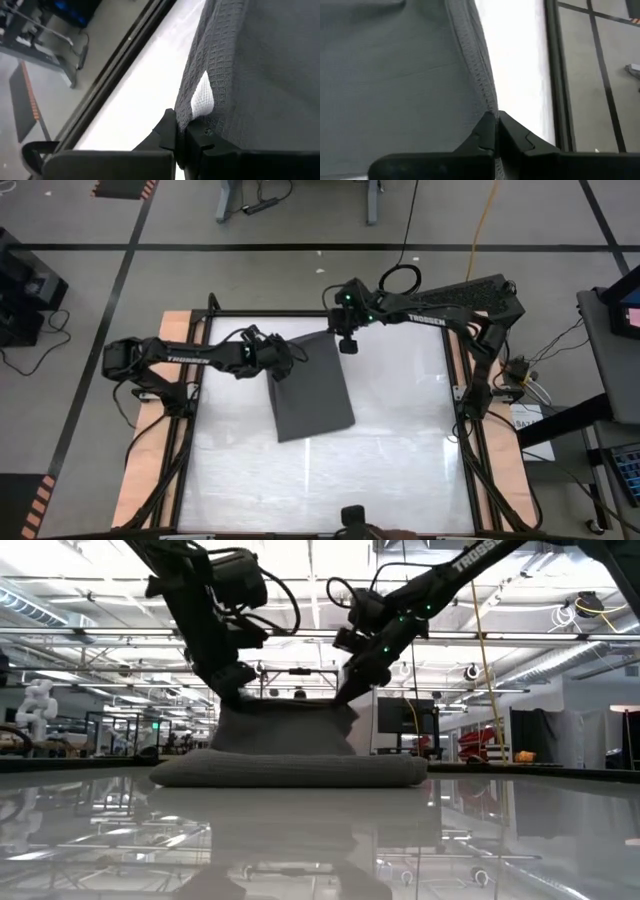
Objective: Roll towel
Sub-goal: Fold the dark gray towel
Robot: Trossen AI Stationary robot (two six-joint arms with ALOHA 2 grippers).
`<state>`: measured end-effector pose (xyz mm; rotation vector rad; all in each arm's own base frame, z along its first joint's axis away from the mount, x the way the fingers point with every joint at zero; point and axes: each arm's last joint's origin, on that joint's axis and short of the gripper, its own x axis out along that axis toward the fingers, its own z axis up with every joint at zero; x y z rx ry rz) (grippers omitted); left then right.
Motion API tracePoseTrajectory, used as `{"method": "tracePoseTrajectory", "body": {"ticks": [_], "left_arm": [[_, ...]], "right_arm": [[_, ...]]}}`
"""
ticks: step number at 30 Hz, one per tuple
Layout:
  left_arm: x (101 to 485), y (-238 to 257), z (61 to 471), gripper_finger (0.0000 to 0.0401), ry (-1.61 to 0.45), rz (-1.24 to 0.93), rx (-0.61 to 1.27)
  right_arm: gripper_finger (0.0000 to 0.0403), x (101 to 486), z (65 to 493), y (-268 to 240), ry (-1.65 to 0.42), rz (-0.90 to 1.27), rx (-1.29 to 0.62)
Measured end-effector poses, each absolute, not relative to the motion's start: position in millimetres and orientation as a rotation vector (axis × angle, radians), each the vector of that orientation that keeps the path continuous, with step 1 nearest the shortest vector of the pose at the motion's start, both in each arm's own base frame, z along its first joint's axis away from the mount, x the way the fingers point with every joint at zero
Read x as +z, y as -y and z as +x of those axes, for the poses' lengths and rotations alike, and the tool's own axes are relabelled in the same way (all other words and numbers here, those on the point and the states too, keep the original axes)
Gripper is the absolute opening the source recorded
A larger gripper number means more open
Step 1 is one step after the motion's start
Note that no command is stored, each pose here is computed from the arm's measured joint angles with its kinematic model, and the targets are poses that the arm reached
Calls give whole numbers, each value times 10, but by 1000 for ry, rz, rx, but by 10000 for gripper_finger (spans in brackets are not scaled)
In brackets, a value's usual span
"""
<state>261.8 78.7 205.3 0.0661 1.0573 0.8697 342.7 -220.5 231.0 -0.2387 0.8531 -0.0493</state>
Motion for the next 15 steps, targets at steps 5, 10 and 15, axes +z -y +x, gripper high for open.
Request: {"method": "tracePoseTrajectory", "body": {"ticks": [5,10,15], "left_arm": [[1936,-937,2528,43,-1163,48,919],[1846,-1059,2504,119,-1211,-9,949],[1872,-1045,2518,190,-1174,-38,955]], "right_arm": [[19,2170,3406,2316,-899,-223,-90],[67,2093,3372,2454,-910,-208,-156],[127,2139,3256,2547,-915,-156,-191]]}}
